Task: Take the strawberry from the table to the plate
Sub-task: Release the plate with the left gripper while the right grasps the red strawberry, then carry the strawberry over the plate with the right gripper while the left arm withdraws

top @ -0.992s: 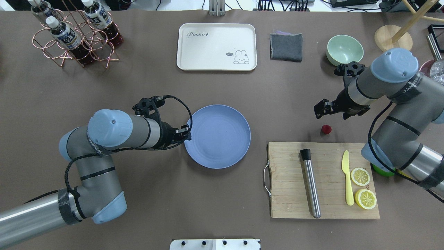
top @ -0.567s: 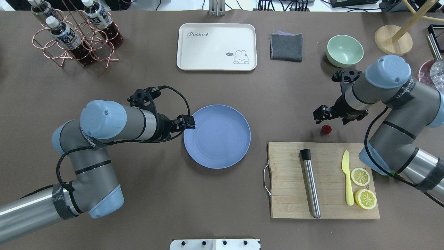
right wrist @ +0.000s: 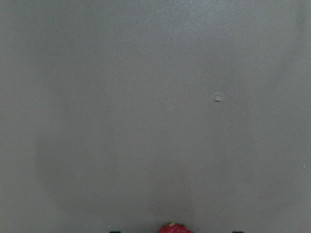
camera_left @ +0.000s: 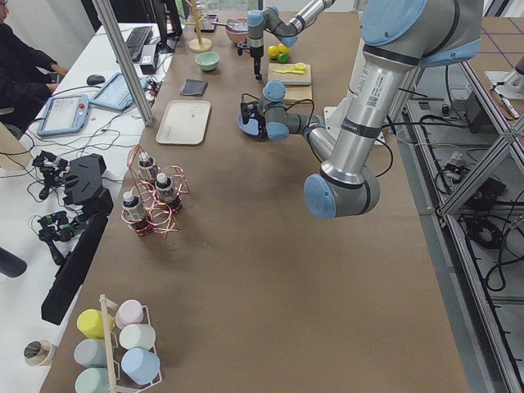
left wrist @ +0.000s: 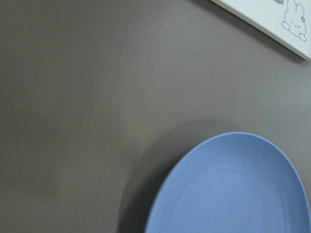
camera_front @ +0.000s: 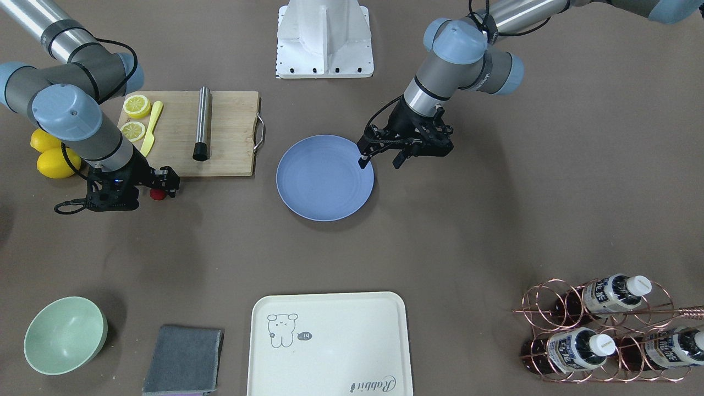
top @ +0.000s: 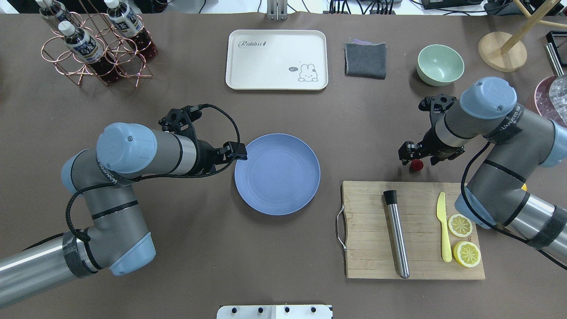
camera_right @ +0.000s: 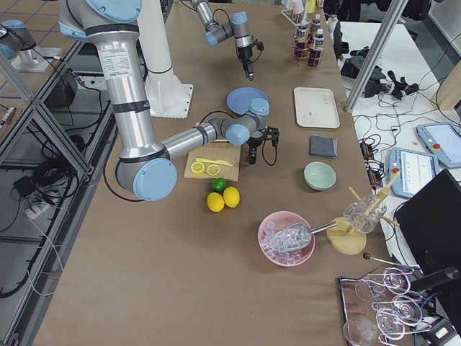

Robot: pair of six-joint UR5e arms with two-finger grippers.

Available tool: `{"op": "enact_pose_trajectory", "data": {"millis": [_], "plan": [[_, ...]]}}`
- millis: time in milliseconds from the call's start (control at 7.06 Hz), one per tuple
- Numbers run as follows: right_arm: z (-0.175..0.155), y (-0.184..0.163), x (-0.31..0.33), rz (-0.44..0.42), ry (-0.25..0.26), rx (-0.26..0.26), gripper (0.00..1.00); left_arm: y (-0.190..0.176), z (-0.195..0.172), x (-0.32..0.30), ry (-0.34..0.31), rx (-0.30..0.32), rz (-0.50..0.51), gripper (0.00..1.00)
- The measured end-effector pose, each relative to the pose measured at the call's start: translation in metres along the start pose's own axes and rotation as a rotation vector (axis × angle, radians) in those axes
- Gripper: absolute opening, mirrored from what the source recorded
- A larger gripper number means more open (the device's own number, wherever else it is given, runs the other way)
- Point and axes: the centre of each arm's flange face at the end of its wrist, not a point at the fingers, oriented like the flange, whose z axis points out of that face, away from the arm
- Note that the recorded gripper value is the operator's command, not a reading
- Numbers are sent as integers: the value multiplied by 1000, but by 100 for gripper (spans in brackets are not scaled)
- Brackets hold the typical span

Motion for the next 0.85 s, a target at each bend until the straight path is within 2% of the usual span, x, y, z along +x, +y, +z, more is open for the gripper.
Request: {"op": "enact_pose_trajectory", "data": {"millis": [425,708,850], "plan": [[-1,-3,-3,-12,-3,1,0,-1,-4,2,8,0,1,98],[-28,-21,-9,5,-42,20,0,-25,-27,-2,22,-1,7,98],[-47,-32,-20,14,-66,24,0,-46,-43,-15,16,19,57,98]]}}
